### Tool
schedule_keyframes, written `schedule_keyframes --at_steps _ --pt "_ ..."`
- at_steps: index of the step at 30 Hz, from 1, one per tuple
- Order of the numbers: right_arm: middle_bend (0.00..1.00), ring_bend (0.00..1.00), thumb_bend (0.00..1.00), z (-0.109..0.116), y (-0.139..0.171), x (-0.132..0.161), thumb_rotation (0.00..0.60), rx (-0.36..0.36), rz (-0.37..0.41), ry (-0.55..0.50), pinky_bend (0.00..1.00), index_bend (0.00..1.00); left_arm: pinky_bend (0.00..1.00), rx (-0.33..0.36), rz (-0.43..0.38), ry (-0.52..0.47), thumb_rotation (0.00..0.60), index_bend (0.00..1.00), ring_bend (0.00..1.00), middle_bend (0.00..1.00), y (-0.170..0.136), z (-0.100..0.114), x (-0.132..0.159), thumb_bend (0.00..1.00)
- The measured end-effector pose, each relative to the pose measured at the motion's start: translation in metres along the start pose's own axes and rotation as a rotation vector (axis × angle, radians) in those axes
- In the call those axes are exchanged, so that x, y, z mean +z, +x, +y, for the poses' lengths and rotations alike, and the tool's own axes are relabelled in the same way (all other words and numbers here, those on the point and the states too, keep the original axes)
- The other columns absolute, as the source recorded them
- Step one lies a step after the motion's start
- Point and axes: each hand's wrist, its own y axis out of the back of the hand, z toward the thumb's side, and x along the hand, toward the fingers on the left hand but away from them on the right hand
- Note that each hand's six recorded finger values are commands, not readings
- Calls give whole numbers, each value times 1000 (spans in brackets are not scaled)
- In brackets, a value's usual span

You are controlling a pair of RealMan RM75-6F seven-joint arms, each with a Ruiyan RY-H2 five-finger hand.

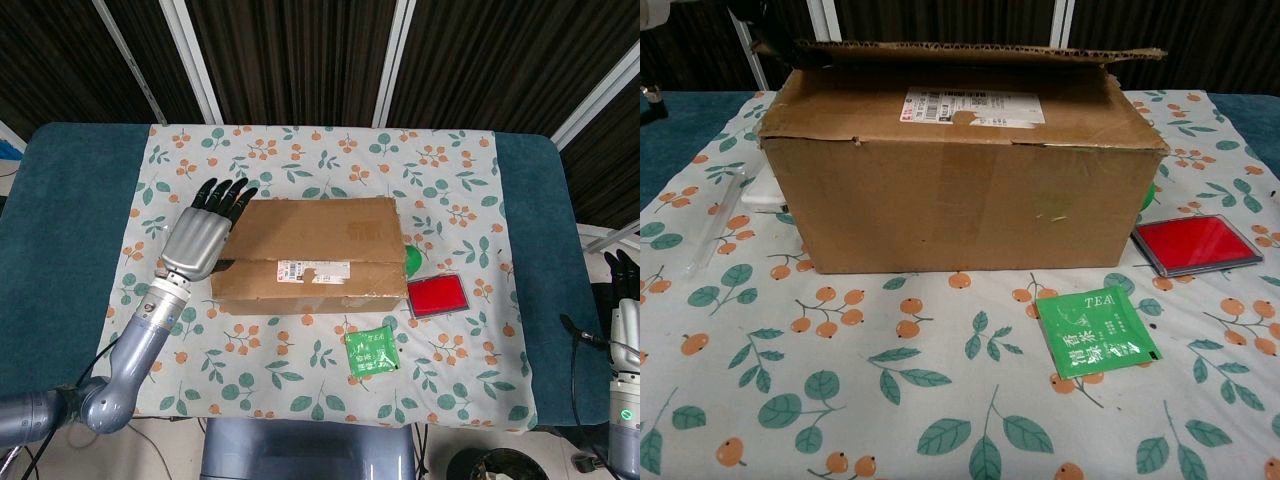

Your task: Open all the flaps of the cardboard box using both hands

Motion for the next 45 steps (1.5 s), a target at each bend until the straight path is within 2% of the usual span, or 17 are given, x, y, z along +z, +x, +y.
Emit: schedule_keyframes --at_steps 12,19,26,33,40,45 --pt "0 0 243 1 -1 -2 600 -2 -17 -14 230 0 0 150 35 102 600 0 0 0 51 55 -16 313" --pt "0 0 243 1 -1 -3 600 0 -24 -21 230 0 0 176 88 186 600 0 0 0 86 72 -33 313" --pt "0 0 243 1 -2 -4 600 0 -33 -24 230 0 0 168 161 263 600 0 0 0 117 70 -53 313" --pt "0 0 243 0 -2 -4 600 9 -35 -25 230 0 0 137 217 294 600 0 0 0 137 56 -65 313" --pt "0 0 243 -2 -2 -4 600 20 -35 -25 230 0 0 114 224 257 600 0 0 0 134 45 -69 311" --pt "0 0 243 -5 -2 -2 600 32 -28 -18 230 0 0 106 203 193 600 0 0 0 117 41 -68 288"
